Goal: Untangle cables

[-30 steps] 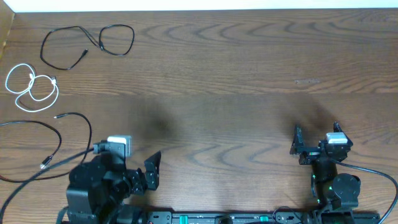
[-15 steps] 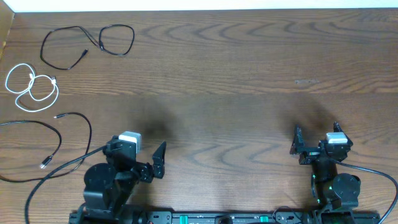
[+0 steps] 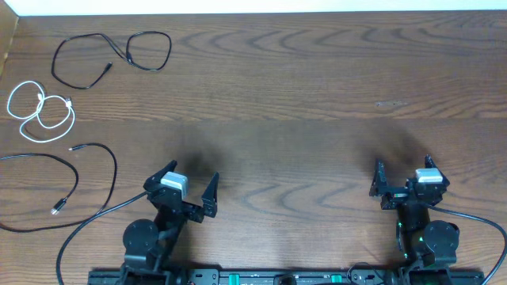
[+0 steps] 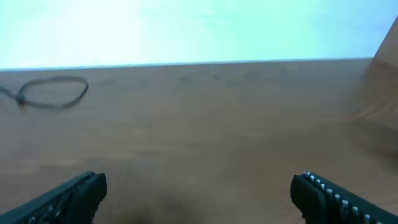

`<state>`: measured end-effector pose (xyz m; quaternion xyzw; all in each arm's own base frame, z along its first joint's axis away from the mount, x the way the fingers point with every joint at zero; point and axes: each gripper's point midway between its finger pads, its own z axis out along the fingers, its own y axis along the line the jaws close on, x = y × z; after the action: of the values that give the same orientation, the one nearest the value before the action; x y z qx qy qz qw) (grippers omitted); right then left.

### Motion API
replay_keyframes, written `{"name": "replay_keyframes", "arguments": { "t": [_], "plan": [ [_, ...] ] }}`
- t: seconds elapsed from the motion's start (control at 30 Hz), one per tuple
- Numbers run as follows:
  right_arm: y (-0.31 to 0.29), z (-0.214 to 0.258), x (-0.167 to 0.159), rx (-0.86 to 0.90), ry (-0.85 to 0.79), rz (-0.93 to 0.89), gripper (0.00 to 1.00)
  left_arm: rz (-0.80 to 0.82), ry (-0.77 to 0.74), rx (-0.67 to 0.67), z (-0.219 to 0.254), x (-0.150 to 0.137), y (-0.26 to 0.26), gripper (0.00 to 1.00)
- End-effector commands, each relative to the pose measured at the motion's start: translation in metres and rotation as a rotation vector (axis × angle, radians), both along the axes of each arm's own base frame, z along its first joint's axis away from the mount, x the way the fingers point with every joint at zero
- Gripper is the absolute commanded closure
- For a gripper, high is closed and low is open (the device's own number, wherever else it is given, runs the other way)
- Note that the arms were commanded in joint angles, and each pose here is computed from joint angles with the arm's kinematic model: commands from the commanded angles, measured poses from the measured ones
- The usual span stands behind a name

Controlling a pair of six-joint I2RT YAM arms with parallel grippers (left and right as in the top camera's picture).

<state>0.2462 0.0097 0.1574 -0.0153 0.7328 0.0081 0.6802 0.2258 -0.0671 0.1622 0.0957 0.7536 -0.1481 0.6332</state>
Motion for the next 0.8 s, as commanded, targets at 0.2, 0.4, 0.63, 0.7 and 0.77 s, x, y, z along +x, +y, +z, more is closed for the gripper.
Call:
{"name": "replay_keyframes", "arguments": {
  "t": [0.2, 0.4, 0.63, 0.7, 0.77],
  "plan": [
    [0.002, -0.001, 0.000, 0.010, 0.002, 0.007, 0.01, 0.044, -0.090, -0.014, -0.004, 0.012, 0.009, 0.00],
    [0.002, -0.001, 0.000, 0.010, 0.002, 0.007, 0.01, 0.127, -0.012, -0.020, -0.022, 0.014, 0.022, 0.00],
    [0.002, -0.001, 0.000, 0.010, 0.002, 0.007, 0.01, 0.159, -0.002, -0.048, -0.022, 0.015, 0.027, 0.00],
    [0.002, -0.001, 0.000, 0.010, 0.002, 0.007, 0.01, 0.166, -0.001, -0.046, -0.022, 0.015, 0.028, 0.00],
    [0.002, -0.001, 0.000, 0.010, 0.002, 0.007, 0.01, 0.176, 0.001, -0.044, -0.023, 0.015, 0.029, 0.00]
  ]
}}
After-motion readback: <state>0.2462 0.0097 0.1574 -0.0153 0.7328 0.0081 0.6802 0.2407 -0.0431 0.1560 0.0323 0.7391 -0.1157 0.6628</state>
